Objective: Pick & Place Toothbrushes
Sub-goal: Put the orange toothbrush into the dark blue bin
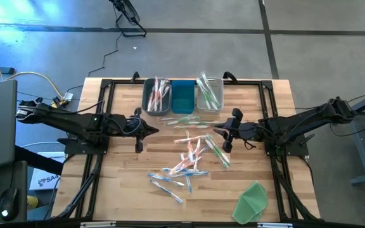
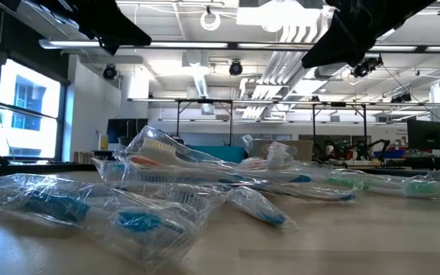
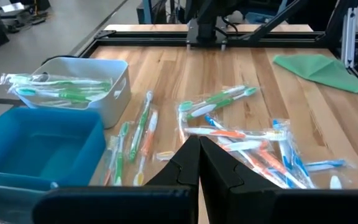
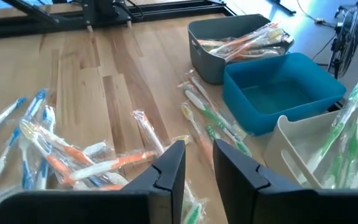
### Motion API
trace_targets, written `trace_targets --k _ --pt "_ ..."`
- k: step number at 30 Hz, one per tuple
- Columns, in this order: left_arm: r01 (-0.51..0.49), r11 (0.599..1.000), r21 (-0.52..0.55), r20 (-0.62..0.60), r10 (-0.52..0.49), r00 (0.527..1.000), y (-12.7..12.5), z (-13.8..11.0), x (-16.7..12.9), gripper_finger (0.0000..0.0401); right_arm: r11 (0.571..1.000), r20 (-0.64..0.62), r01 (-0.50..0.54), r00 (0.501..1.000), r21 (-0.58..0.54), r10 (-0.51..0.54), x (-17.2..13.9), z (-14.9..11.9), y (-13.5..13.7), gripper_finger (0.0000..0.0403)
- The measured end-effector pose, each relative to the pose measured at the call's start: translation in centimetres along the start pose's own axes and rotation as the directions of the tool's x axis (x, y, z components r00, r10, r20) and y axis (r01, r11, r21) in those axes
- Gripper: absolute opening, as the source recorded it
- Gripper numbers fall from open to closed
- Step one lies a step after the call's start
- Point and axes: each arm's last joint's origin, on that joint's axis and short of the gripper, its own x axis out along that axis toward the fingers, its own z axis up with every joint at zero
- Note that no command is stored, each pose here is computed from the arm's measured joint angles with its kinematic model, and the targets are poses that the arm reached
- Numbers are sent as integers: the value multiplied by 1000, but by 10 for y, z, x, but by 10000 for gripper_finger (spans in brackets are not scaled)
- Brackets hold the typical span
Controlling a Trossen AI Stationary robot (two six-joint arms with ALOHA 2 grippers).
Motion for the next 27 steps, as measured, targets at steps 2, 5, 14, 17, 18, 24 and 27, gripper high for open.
trace_targets --k 2,5,14,17,18,24,27 --pt "-2 1000 2 -3 2 1000 0 0 0 0 999 0 0 1000 -34 0 0 0 0 75" --pt "-4 1000 1 1 4 1000 0 0 0 0 997 0 0 1000 -78 0 0 0 0 75" --pt "-96 995 13 55 95 994 12 6 -6 0 996 10 -2 1000 -88 3 0 1 0 75" --pt "-113 994 8 46 112 993 22 6 -12 0 996 25 -4 1000 -88 7 0 3 1 75" --pt "-115 993 4 42 115 993 25 6 -14 0 995 27 -5 1000 -98 7 0 3 1 75" --pt "-68 998 13 48 67 997 34 -2 -12 0 995 27 -5 1000 -103 7 0 3 1 75" --pt "-71 997 5 73 70 995 34 -14 -7 0 995 27 -4 1000 -103 7 0 3 1 75"
